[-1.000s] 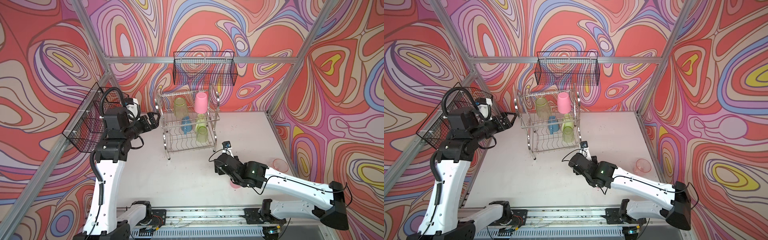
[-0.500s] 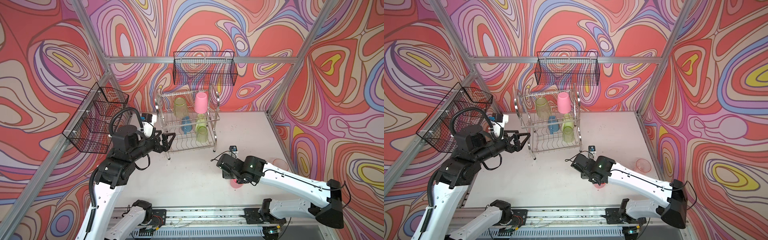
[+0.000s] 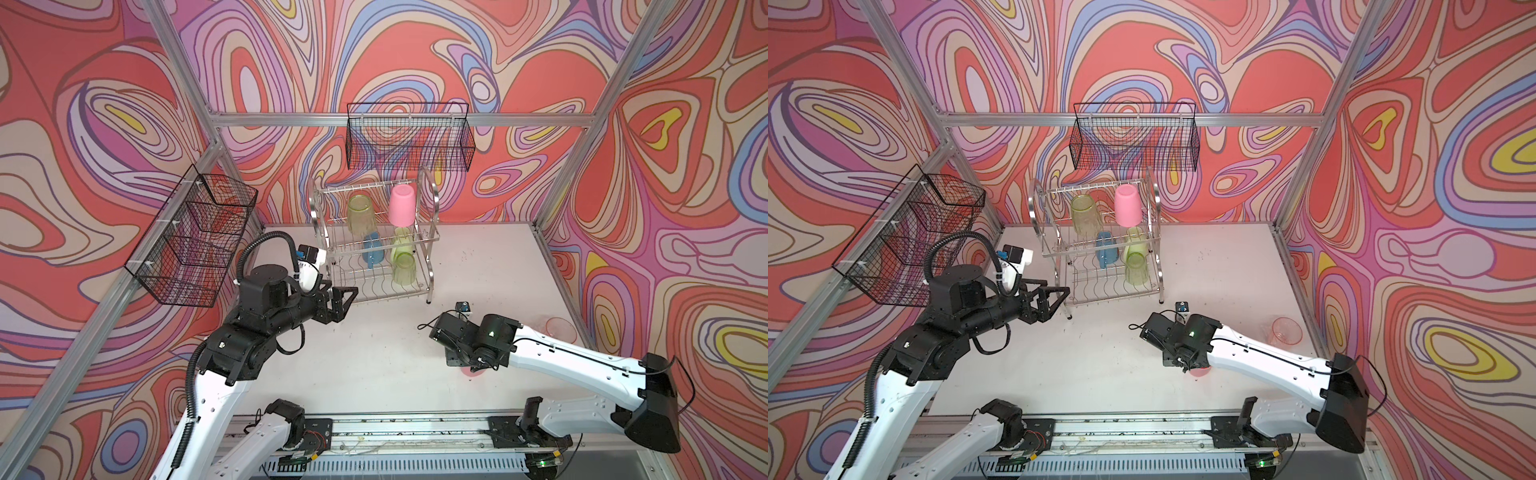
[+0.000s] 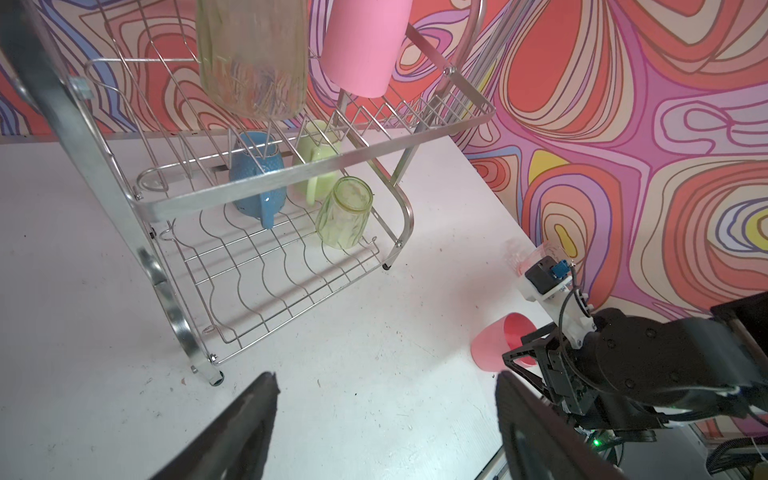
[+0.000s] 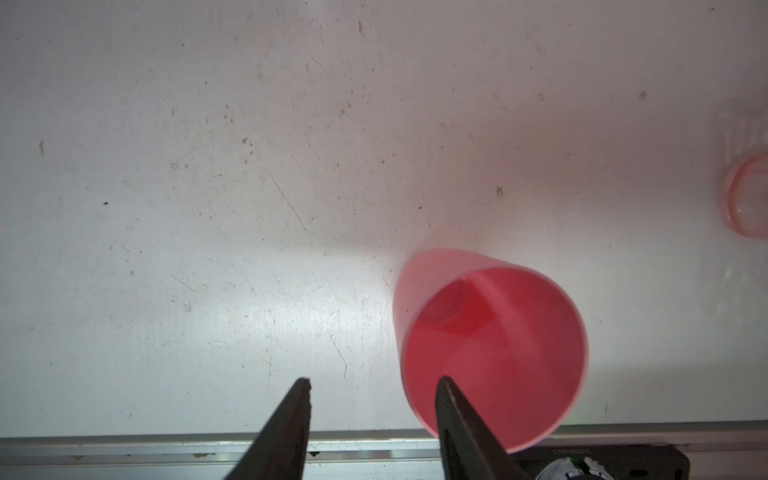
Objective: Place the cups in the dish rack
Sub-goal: 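Close the right gripper on the rim of the pink plastic cup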
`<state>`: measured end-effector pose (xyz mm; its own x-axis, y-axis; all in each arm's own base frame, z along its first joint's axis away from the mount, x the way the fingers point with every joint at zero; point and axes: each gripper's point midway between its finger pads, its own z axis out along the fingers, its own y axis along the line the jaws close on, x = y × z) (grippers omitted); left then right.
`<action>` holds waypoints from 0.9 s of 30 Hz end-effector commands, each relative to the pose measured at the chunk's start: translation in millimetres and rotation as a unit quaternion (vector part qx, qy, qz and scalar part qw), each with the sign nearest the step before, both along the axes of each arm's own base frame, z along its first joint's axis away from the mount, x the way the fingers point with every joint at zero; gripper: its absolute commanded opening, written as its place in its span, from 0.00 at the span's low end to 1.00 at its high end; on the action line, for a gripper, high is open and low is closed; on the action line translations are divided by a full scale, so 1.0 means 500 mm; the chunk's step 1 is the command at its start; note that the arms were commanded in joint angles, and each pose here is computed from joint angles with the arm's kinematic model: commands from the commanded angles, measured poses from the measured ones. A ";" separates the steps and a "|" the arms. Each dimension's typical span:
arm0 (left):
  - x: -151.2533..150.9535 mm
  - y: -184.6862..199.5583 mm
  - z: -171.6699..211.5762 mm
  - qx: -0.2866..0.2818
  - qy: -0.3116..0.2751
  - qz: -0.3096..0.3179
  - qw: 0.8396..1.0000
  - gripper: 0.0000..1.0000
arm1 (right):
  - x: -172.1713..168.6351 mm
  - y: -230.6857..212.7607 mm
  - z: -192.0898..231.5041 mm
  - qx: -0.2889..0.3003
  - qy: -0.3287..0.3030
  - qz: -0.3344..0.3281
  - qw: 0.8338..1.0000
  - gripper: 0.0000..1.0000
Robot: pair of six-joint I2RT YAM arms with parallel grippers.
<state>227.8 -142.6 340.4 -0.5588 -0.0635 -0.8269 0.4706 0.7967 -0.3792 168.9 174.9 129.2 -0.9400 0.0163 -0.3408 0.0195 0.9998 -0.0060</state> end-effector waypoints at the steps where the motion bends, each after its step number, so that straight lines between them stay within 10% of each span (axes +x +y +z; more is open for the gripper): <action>1: -0.019 0.003 -0.017 0.006 0.013 -0.003 1.000 0.84 | -0.002 -0.005 -0.021 0.011 0.013 -0.008 1.000 0.48; 15: -0.054 0.003 -0.038 -0.020 0.045 -0.005 0.999 0.84 | 0.009 -0.005 -0.066 -0.003 0.028 0.002 1.000 0.33; 27: -0.075 -0.013 -0.073 -0.069 0.099 -0.008 0.993 0.84 | 0.019 -0.001 -0.059 -0.001 0.014 0.014 1.000 0.00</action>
